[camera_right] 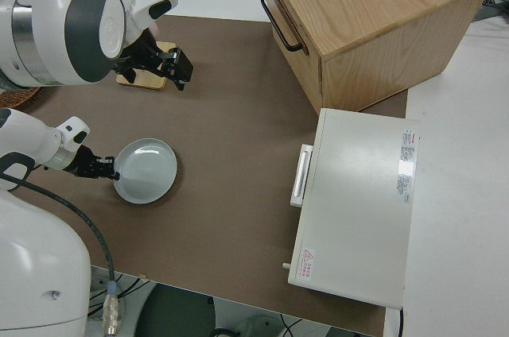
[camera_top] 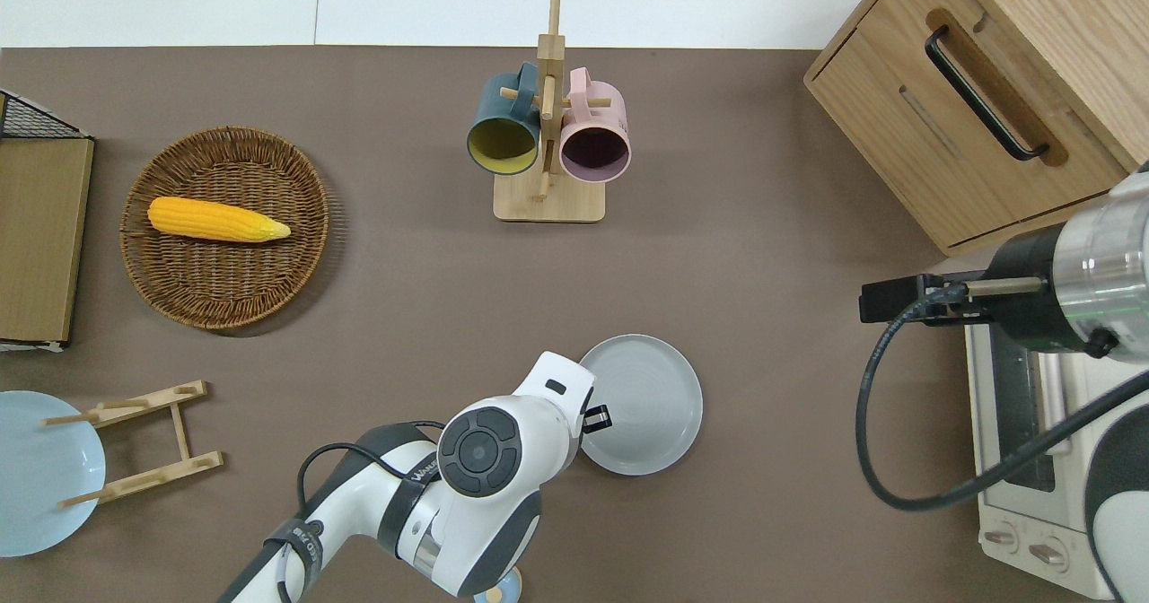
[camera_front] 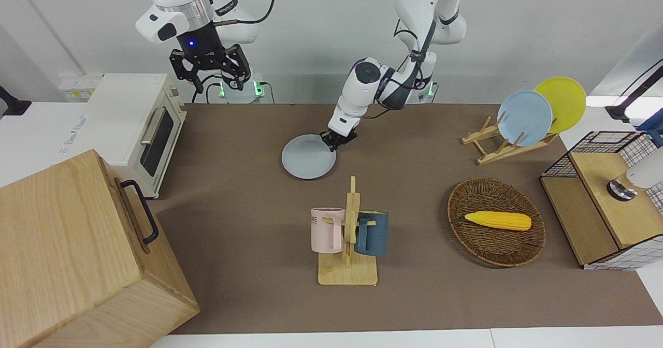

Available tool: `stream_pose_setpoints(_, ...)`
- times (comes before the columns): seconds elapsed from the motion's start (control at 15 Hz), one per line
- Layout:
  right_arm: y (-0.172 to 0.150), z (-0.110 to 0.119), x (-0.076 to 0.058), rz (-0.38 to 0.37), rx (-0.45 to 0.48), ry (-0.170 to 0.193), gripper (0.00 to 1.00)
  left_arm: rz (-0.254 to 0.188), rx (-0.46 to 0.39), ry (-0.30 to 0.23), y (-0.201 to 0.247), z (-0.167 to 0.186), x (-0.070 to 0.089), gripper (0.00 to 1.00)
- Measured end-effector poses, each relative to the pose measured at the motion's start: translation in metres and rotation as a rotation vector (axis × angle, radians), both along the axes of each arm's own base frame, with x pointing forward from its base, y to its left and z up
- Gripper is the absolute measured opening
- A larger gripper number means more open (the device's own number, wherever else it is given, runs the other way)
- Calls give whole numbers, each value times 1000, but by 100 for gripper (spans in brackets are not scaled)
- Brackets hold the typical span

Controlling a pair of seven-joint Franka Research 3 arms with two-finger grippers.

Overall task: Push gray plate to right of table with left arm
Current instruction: 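Continue pushing the gray plate with the left gripper to table center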

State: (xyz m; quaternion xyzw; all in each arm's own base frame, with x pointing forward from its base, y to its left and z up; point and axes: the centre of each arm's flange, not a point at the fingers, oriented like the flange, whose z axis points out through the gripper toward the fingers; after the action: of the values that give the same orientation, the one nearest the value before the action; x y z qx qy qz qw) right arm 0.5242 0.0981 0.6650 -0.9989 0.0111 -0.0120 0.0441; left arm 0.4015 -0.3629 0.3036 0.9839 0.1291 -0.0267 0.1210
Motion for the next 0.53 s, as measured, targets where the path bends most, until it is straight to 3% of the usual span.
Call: stream_pose_setpoints(0.53,0,0,0,0,0,0,100,23,18,-29,-32,-6,2,4)
